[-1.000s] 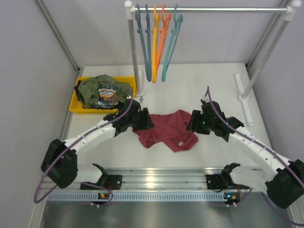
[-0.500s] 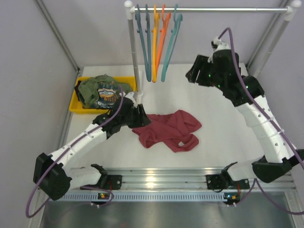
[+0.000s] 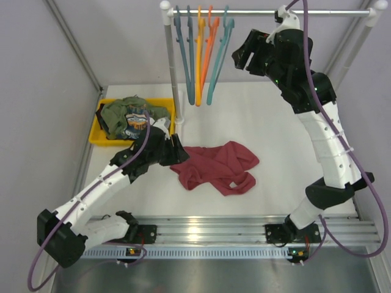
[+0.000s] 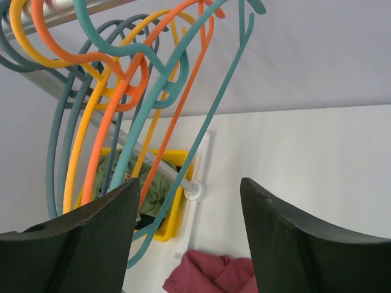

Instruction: Place the tank top on the hanger

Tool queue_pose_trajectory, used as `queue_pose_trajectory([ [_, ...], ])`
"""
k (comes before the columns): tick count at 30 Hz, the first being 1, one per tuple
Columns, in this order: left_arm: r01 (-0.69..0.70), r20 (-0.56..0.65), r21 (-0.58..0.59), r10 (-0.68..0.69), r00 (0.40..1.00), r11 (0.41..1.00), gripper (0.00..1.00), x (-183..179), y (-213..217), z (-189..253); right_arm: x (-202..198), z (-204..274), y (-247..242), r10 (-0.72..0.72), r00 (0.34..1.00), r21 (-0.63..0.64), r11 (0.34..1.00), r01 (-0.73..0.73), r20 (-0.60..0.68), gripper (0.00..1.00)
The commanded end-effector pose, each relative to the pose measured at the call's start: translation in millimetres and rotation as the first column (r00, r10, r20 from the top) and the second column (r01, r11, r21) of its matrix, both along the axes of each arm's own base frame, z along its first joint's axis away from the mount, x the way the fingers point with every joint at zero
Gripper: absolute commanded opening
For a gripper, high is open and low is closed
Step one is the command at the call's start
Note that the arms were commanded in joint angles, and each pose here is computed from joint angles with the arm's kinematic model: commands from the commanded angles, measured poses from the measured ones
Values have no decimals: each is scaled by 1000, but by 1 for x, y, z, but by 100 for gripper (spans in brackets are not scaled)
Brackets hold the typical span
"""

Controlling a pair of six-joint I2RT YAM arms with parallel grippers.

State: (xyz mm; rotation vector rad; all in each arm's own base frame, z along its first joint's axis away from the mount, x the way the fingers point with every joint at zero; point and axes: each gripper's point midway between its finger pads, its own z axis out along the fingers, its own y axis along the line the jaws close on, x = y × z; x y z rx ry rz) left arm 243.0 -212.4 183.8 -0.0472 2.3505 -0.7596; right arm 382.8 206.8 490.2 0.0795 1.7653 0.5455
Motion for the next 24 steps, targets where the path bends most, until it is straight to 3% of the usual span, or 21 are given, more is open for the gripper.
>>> queue_pose_trajectory([
  [1, 0, 27, -2, 0, 1000, 1000, 56, 0, 4, 7, 1, 34, 14, -1, 993, 23, 1000, -1, 114, 68],
  [10, -5, 28, 4, 5, 1000, 1000, 57, -1, 7, 6, -1, 17, 44, -48, 992, -80, 995, 58, 116, 72],
  [24, -15, 14, 10, 15, 1000, 1000, 57, -4, 10, 1, 0, 0, 51, -114, 986, -215, 967, 139, 125, 69],
])
